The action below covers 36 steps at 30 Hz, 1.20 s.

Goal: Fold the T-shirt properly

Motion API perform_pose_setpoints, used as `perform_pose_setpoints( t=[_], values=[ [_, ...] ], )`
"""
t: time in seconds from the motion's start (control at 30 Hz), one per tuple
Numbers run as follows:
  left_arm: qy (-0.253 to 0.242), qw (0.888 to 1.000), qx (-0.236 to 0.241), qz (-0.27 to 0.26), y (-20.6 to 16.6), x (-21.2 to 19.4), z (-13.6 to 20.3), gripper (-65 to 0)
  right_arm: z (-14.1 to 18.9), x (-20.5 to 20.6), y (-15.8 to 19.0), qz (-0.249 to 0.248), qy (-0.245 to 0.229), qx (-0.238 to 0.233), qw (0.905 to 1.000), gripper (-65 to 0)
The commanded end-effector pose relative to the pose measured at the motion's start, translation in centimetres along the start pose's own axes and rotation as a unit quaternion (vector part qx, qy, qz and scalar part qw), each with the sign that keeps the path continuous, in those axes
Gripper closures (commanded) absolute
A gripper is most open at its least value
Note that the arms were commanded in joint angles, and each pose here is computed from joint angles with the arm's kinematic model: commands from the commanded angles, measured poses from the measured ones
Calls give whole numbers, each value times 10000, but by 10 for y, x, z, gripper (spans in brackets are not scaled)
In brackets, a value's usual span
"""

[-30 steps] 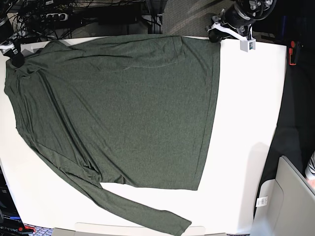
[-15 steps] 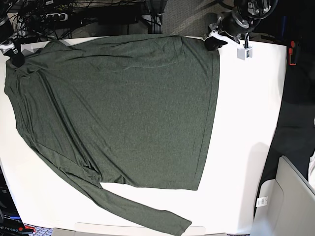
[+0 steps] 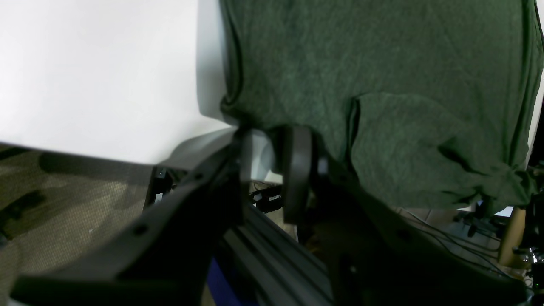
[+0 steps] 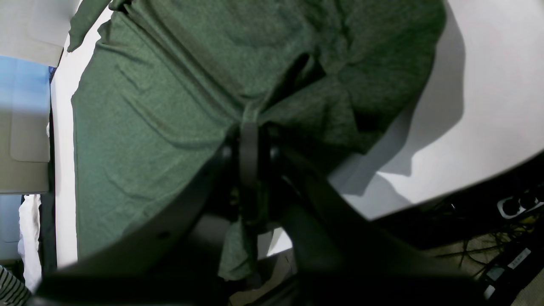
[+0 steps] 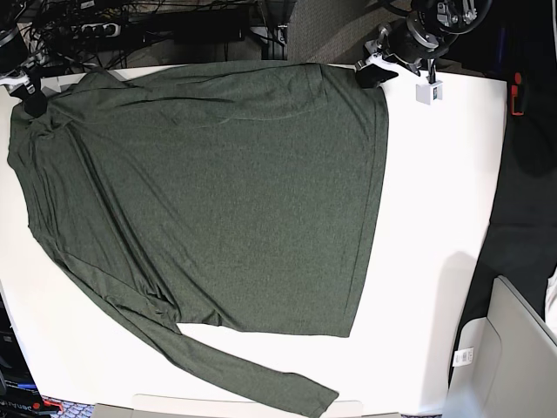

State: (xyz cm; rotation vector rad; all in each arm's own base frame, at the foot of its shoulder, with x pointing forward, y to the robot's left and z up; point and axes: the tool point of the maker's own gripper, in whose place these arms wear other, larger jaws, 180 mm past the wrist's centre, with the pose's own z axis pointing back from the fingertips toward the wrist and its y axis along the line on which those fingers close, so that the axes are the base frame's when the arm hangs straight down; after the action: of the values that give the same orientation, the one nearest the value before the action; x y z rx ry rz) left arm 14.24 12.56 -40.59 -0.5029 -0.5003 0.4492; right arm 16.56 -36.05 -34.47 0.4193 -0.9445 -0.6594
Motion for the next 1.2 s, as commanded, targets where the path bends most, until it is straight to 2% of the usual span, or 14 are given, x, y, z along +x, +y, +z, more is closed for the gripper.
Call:
perform_pose_setpoints(
  t=[0.0,0.13,0.27,0.4,1.17],
  values=[
    [-51,10000,-68,18,-3,3,3,-151,4,15,6,142,-200,101,9996,-7],
    [-49,10000,-56,16,-2,3,4,-194,4,14,5,139,-194,92,9997,-7],
    [-109,9999,-99,-11,-6,5,8,-184,4,14,5,143,-190,87,9997,-7],
    [-162,9999,50,27,4,6,16,-182,4,14,5,143,-190,87,9997,-7],
    [-137,9998,124,97,11,4,15,-183,3,15,5,140,-202,93,9997,-7]
  ],
)
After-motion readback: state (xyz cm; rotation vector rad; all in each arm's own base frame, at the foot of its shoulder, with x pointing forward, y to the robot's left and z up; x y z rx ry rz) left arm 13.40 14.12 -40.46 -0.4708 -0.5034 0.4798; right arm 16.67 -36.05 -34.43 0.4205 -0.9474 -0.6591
